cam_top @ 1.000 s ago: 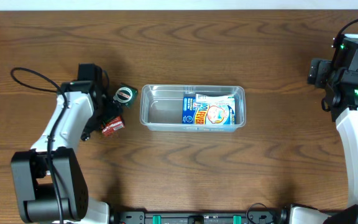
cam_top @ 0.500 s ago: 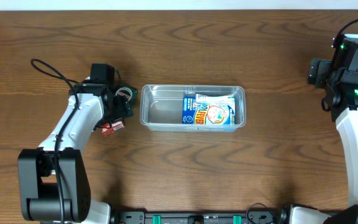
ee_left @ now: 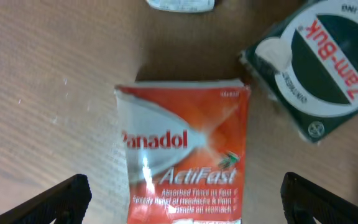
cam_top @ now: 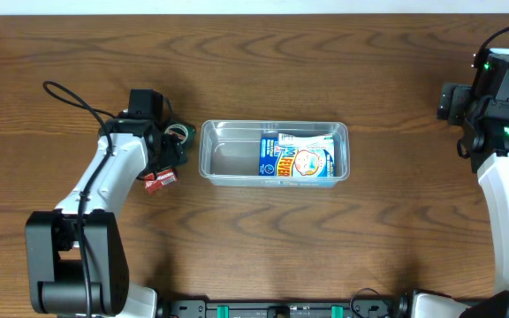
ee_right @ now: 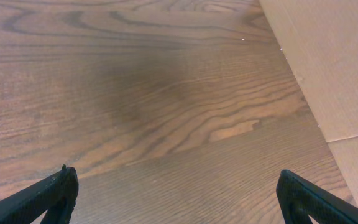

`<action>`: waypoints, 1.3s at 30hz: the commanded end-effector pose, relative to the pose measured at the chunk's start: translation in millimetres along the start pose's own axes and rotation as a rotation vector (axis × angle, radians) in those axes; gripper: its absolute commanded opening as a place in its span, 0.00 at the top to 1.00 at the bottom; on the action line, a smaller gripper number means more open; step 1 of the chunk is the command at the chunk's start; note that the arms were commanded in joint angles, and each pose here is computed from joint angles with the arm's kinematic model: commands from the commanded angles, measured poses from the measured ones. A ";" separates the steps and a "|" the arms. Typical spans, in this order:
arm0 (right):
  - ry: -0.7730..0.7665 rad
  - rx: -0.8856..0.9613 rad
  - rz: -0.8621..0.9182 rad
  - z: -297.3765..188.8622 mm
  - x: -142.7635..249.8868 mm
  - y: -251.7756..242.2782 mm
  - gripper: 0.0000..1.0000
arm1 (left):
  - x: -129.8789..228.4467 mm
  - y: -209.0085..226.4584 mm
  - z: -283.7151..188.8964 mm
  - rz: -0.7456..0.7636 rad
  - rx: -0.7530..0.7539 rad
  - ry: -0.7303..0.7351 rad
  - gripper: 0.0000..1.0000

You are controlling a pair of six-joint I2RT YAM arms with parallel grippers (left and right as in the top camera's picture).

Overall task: Pack container
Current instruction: 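Lower left gripper and grasp the red Panadol packet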

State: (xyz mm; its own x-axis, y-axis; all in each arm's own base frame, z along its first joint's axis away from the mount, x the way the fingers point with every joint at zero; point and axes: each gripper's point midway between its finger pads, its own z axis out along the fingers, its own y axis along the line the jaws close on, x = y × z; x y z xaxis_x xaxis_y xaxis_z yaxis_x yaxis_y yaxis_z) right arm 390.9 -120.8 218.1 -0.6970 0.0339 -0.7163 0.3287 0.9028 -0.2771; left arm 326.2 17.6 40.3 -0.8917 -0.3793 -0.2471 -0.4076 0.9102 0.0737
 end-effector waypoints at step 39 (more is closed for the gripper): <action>-0.005 0.013 0.020 -2.1 -1.4 -4.2 0.01 | 16.5 5.2 33.2 -0.022 0.001 -0.056 0.44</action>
State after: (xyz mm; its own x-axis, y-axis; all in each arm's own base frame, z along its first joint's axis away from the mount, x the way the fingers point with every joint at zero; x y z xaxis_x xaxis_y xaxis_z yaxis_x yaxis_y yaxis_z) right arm 390.9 -120.9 218.1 -0.6967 0.0338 -0.7165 0.3288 0.9028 -0.2771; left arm 318.2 19.7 5.6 -0.8719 -0.3834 -0.3048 -0.4177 0.9070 0.0540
